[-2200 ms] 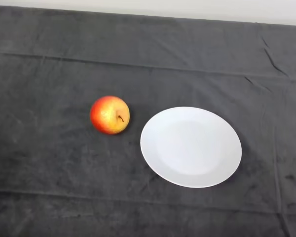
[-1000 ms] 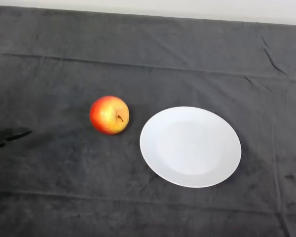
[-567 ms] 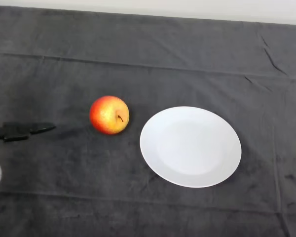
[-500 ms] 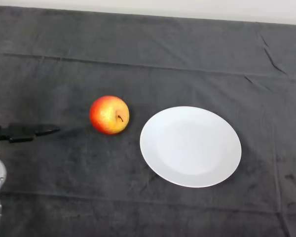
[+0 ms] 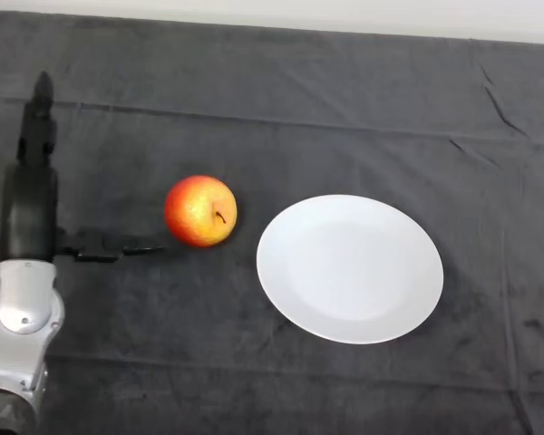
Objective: Move the apple to the plate
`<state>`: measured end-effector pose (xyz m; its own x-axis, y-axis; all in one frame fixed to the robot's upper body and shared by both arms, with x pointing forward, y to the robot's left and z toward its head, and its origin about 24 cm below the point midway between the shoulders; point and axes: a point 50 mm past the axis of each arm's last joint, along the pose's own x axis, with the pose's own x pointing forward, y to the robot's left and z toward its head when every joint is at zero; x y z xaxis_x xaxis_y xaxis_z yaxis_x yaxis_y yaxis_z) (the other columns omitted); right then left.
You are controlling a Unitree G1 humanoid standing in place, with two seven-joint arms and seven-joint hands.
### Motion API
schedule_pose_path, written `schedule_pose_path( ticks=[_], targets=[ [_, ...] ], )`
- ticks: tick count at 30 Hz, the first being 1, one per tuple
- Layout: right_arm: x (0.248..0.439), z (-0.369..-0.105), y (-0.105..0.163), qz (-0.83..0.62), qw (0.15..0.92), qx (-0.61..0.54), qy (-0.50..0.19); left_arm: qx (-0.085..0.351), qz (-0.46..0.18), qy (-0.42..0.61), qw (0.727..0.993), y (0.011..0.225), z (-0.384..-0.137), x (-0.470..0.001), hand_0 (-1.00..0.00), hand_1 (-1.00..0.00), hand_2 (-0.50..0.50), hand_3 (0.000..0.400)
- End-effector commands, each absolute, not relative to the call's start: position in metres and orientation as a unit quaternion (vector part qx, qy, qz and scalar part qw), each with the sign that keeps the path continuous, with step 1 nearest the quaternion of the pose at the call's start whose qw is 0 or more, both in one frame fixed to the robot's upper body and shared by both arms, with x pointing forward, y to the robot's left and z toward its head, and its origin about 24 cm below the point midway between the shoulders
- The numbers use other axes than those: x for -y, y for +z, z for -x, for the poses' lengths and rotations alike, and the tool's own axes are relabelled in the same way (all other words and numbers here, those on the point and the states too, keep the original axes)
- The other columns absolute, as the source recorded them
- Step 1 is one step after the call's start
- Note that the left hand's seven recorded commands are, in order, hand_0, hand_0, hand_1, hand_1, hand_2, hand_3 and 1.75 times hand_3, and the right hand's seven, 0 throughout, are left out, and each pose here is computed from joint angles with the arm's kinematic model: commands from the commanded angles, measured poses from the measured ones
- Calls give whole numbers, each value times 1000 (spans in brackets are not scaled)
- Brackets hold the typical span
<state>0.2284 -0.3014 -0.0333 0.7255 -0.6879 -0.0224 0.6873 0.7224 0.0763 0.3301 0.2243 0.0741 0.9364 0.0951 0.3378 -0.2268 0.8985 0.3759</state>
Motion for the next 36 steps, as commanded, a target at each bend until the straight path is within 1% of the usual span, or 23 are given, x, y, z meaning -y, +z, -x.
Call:
schedule_pose_path(
  ticks=[1,17,29,36],
  targets=[
    [270,-181,-89,-84,909,-153,-379,181,-215,60,958,88,-341,-208,0,0,0,0],
    [270,-181,-89,-84,909,-153,-379,144,-228,-5,963,76,-356,-174,0,0,0,0],
    [270,-181,-89,-84,909,-153,-379,120,-233,-40,964,67,-362,-151,0,0,0,0],
    [270,-181,-89,-84,909,-153,-379,107,-239,-59,963,65,-365,-141,0,0,0,0]
  ],
)
